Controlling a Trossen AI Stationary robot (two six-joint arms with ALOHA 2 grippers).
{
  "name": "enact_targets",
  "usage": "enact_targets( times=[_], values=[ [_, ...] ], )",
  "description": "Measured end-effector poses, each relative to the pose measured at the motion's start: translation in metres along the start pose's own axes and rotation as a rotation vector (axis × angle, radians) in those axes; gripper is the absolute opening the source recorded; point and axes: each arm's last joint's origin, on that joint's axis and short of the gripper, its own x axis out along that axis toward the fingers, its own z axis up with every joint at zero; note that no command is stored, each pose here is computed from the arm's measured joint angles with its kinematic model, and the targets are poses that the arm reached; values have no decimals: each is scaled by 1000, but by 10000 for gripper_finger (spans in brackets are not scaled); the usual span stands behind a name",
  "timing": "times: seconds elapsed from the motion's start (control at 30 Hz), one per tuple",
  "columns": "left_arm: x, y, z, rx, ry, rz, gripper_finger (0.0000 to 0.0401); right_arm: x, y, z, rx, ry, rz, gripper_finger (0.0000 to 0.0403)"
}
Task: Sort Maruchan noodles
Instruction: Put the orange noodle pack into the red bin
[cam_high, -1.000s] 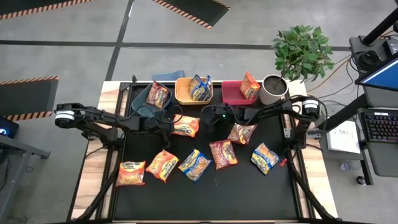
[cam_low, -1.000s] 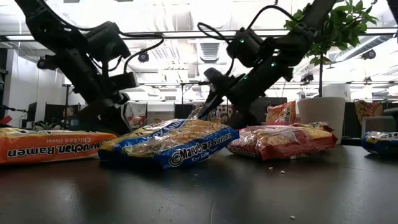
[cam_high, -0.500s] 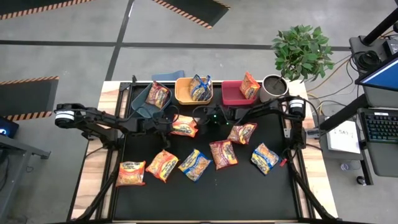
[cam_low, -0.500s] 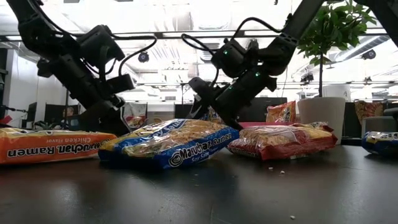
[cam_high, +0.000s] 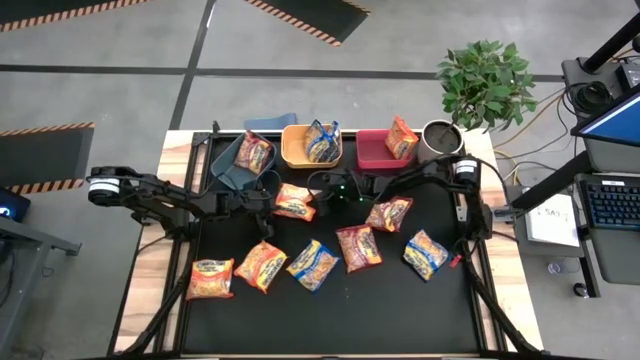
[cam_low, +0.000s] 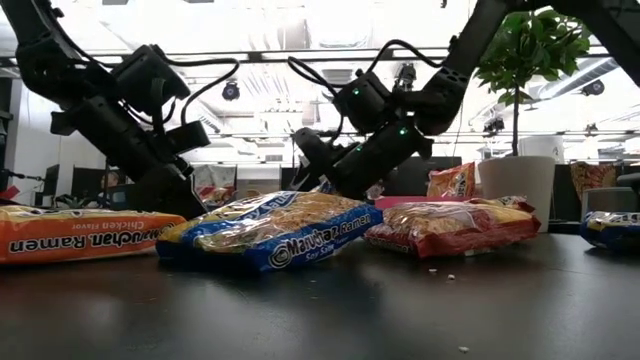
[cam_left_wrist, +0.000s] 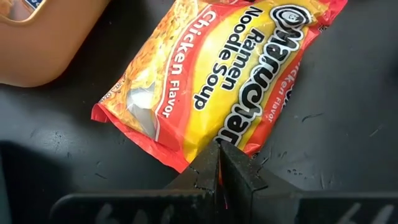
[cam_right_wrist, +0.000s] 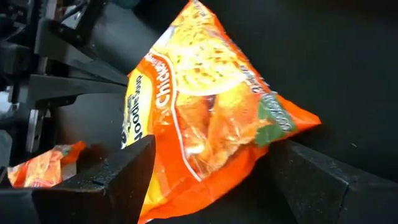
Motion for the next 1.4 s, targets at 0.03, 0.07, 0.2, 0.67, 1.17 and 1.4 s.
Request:
enact_targets(
  times=[0.03,0.07,0.2,0.67,1.17,1.4],
  values=[
    [0,0,0,-2,1,0,0,2,1,0,-12,2,5,299],
    [0,0,0,-3,2,0,0,4,2,1,-29,1,8,298],
    [0,0,-1,-2,3,0,0,8,9,5,-94,0,40,297],
    [0,0,1,-6,-13,-2,0,11,19,14,-156,-33,93,235],
    [-1,0,7,-27,-75,-3,0,10,17,17,-163,-37,88,37],
    [-12,3,13,-12,-112,-3,0,0,22,21,-212,-3,67,21]
  ],
)
